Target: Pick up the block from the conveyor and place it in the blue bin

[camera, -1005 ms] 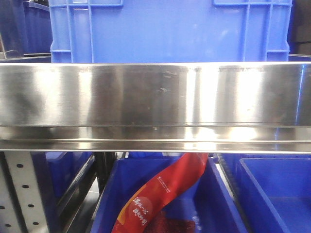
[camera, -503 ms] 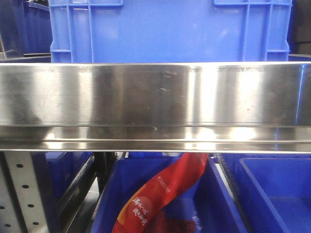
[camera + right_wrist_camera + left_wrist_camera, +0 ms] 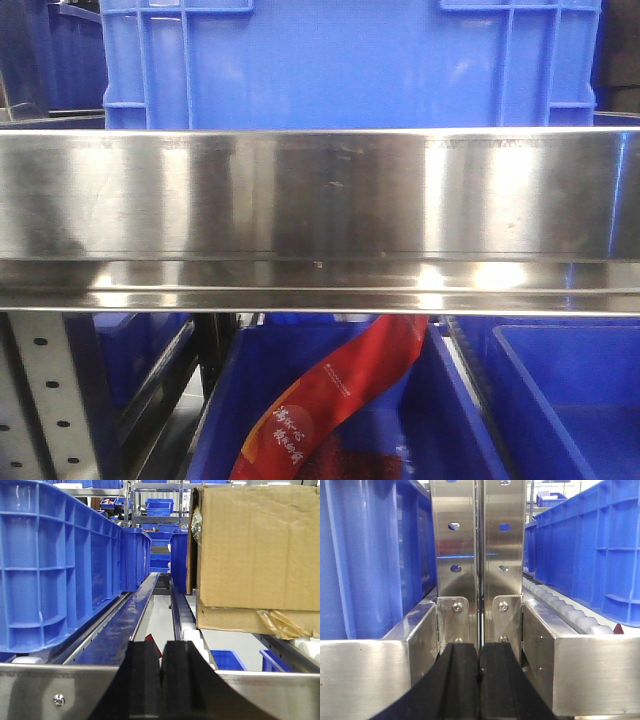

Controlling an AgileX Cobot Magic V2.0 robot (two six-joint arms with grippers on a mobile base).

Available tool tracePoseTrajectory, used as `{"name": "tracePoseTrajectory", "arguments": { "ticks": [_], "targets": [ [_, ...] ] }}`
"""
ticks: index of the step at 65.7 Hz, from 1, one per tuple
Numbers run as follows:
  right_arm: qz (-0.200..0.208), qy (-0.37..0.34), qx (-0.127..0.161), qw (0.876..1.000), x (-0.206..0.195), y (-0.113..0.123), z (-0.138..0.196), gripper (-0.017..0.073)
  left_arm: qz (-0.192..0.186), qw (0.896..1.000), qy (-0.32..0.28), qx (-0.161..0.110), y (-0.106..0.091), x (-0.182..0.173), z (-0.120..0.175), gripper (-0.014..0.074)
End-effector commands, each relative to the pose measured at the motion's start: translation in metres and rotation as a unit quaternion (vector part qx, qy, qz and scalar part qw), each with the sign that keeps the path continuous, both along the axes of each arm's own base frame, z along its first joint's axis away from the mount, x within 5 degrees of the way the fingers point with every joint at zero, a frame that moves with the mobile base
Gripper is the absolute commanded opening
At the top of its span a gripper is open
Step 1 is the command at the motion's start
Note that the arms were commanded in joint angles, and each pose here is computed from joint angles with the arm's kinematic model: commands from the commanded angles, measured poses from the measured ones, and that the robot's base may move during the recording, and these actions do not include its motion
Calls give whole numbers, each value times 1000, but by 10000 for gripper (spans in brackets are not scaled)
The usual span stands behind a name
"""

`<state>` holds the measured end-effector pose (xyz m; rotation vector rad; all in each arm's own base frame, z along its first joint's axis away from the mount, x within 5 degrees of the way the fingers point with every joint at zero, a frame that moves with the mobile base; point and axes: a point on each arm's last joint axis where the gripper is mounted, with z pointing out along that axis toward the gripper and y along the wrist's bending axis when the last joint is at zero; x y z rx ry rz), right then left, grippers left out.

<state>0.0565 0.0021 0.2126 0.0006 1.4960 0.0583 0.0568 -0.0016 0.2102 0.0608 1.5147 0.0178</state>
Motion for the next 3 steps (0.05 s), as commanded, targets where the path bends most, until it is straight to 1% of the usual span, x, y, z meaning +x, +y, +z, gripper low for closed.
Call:
{"name": "tracePoseTrajectory", "arguments": {
  "ticks": [1,3],
  "targets": [
    [-2,-10,-1,1000,0,0,1,-168,0,1000,-13,-3,0,-1,2,-111],
    [-2,-10,-1,1000,0,0,1,-168,0,1000,-13,-3,0,-1,2,-111]
  ]
}}
